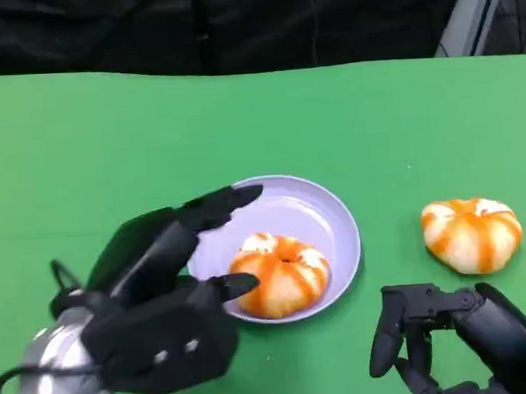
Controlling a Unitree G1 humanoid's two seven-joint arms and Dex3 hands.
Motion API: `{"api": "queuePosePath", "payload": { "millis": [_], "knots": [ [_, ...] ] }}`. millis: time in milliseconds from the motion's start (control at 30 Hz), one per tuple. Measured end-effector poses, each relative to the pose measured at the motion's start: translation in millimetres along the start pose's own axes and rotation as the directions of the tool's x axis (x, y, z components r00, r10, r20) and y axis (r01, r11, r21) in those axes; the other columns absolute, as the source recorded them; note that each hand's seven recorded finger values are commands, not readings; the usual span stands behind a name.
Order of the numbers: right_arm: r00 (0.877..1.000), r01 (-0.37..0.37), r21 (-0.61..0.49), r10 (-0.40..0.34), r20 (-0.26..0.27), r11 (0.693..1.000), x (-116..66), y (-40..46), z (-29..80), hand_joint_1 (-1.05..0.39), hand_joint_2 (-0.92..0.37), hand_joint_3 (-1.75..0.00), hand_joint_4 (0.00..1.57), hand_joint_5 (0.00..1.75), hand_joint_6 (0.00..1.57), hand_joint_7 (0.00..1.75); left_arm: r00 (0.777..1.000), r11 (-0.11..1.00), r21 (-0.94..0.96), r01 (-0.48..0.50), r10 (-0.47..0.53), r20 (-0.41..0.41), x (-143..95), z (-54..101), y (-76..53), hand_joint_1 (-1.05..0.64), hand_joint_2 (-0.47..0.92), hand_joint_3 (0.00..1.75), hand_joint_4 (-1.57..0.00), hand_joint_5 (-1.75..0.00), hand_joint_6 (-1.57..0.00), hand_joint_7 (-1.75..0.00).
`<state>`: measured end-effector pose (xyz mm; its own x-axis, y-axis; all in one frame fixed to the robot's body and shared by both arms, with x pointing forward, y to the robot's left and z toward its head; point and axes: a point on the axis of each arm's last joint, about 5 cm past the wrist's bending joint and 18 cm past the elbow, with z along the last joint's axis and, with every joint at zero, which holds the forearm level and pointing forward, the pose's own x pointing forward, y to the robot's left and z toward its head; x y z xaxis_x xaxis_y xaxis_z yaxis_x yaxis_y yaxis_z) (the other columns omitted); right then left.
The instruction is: Grasp the bread from the table and place it into the plate.
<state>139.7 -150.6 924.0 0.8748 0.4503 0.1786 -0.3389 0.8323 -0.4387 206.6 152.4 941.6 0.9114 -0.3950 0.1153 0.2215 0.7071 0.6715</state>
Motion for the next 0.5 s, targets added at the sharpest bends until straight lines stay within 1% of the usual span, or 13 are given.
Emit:
{"api": "queuePosePath", "payload": {
  "millis": [67, 133, 200, 300, 333, 367, 400, 467, 500],
  "knots": [
    [1.000, 0.000, 0.002, 0.000, -0.006, 1.000, -0.1, 0.2, -0.2, 0.07, -0.28, -1.40, 0.84, 1.70, 0.81, 1.30, 0.999, 0.999, -0.032, -0.041, 0.041, 0.001, -13.0, -1.8, 5.6, -0.27, 0.92, 0.26, -0.74, -0.91, -0.84, -0.28],
    [1.000, 0.000, 0.004, 0.000, -0.009, 1.000, 0.3, 0.4, -0.2, 0.08, -0.28, -1.41, 0.84, 1.70, 0.81, 1.30, 0.996, 0.994, -0.069, -0.090, 0.090, 0.006, -25.5, -4.2, 6.9, -0.23, 0.92, 0.24, -0.77, -0.94, -0.91, -0.29],
    [1.000, 0.001, 0.005, -0.001, -0.009, 1.000, 0.5, 0.5, -0.2, 0.08, -0.28, -1.41, 0.84, 1.70, 0.80, 1.30, 0.988, 0.981, -0.120, -0.152, 0.152, -0.007, -38.4, -7.1, 3.6, -0.17, 0.92, 0.23, -0.77, -0.98, -0.95, -0.31],
    [1.000, 0.001, 0.007, -0.001, -0.008, 1.000, 0.8, 0.5, -0.1, 0.08, -0.29, -1.40, 0.83, 1.68, 0.80, 1.30, 0.976, 0.957, -0.193, -0.217, 0.215, -0.031, -54.9, -11.0, -4.0, -0.10, 0.91, 0.24, -0.76, -1.03, -0.99, -0.34],
    [1.000, 0.001, 0.007, -0.001, -0.008, 1.000, 0.9, 0.5, 0.0, 0.08, -0.29, -1.40, 0.84, 1.67, 0.80, 1.30, 0.972, 0.947, -0.218, -0.235, 0.233, -0.037, -59.8, -12.0, -6.4, -0.06, 0.85, 0.37, -0.76, -1.06, -0.98, -0.41],
    [1.000, 0.001, 0.007, -0.001, -0.008, 1.000, 0.9, 0.4, 0.0, 0.08, -0.29, -1.40, 0.84, 1.67, 0.80, 1.30, 0.966, 0.936, -0.242, -0.256, 0.254, -0.041, -64.3, -12.9, -8.5, -0.04, 0.74, 0.61, -0.77, -1.10, -0.95, -0.52],
    [1.000, 0.002, 0.007, -0.002, -0.009, 1.000, 0.8, 0.3, -0.1, 0.08, -0.29, -1.39, 0.84, 1.67, 0.80, 1.30, 0.960, 0.923, -0.265, -0.279, 0.277, -0.046, -68.9, -14.1, -10.8, -0.02, 0.67, 0.77, -0.76, -1.17, -0.92, -0.64],
    [1.000, 0.004, 0.005, -0.004, -0.009, 1.000, 0.7, -0.1, -0.1, 0.09, -0.29, -1.39, 0.85, 1.67, 0.81, 1.31, 0.946, 0.900, -0.294, -0.321, 0.319, -0.056, -76.8, -16.9, -15.0, 0.02, 0.59, 1.01, -0.79, -1.31, -0.86, -0.88],
    [1.000, 0.005, 0.005, -0.005, -0.010, 1.000, 0.6, -0.4, -0.2, 0.09, -0.30, -1.39, 0.84, 1.67, 0.80, 1.31, 0.941, 0.890, -0.307, -0.337, 0.333, -0.065, -80.1, -17.7, -16.5, 0.03, 0.58, 1.06, -0.80, -1.35, -0.85, -0.95]
  ]
}}
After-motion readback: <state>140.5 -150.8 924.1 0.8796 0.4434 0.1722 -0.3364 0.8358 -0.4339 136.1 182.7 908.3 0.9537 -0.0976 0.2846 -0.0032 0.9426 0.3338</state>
